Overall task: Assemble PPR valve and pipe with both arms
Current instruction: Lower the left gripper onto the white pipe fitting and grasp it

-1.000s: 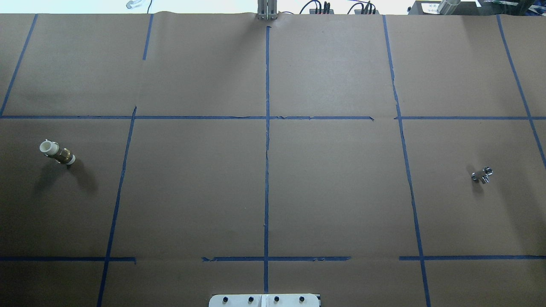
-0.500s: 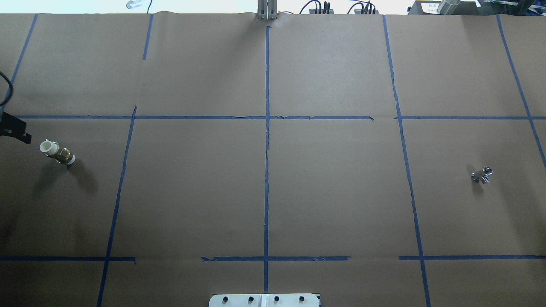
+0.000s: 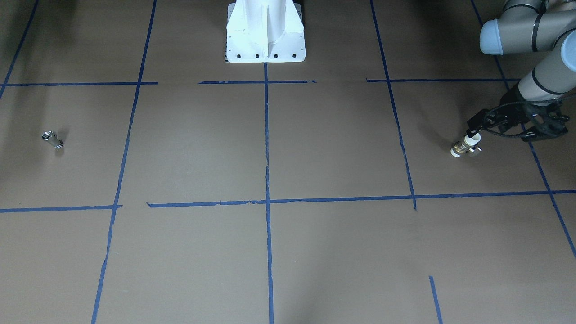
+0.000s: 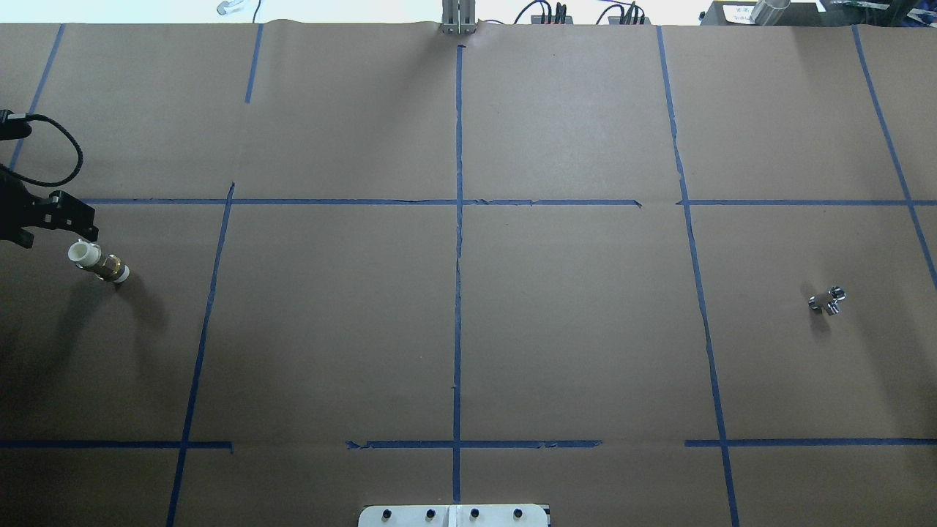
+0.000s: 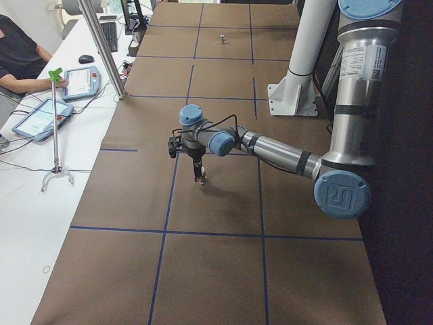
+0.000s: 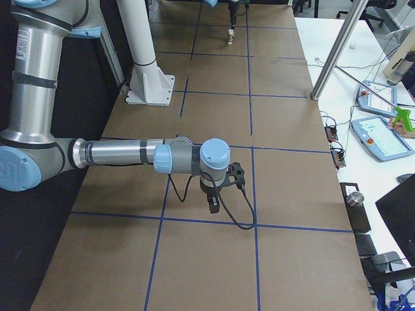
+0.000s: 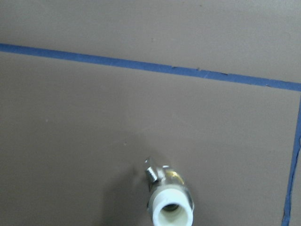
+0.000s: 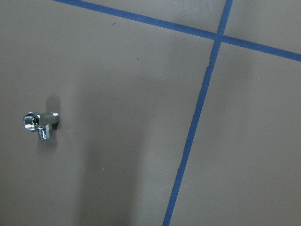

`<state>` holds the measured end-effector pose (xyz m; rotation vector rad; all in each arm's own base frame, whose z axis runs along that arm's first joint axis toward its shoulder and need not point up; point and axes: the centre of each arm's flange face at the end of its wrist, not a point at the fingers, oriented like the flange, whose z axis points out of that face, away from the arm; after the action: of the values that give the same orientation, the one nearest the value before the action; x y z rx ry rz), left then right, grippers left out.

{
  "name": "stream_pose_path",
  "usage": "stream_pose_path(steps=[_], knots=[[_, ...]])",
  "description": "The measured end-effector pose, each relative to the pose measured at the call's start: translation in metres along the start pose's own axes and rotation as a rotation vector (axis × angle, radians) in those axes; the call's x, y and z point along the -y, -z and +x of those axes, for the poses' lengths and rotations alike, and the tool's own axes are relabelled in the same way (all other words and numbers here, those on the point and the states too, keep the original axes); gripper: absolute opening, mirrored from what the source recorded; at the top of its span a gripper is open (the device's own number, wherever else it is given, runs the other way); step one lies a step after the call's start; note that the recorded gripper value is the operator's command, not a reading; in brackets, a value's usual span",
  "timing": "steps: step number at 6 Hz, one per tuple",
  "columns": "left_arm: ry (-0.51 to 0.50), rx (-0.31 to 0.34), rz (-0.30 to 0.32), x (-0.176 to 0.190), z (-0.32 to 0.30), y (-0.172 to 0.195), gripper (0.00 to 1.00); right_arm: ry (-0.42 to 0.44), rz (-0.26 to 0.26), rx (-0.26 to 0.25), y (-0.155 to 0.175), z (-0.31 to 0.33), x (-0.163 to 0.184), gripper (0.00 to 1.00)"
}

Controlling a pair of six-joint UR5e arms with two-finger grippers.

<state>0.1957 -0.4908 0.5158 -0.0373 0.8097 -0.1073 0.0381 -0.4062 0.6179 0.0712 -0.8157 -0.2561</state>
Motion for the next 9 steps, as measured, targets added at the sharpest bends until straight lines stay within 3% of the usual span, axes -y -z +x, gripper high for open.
stream_pose_path(steps=[2,3,4,5,6,9], knots=[[-0.028,-0.009,-0.005,0.0,0.001,-0.019,0.94,0.0,-0.001,0.001,-0.001,-0.001,0.0,1.0],[-0.042,-0.008,-0.017,-0.004,0.006,-0.026,0.84,0.0,-0.002,0.001,-0.001,-0.001,0.0,1.0],[-0.051,-0.008,-0.026,-0.007,0.01,-0.031,0.56,0.001,-0.003,0.002,-0.001,-0.001,0.001,1.0],[-0.053,-0.008,-0.028,-0.008,0.011,-0.032,0.12,0.002,-0.004,0.002,-0.002,-0.002,0.001,1.0],[-0.055,-0.008,-0.029,-0.008,0.012,-0.032,0.0,0.003,-0.005,0.002,-0.002,-0.002,0.001,1.0],[-0.078,-0.029,-0.011,-0.006,0.028,-0.02,0.0,0.005,-0.007,0.003,-0.003,-0.003,0.001,1.0]])
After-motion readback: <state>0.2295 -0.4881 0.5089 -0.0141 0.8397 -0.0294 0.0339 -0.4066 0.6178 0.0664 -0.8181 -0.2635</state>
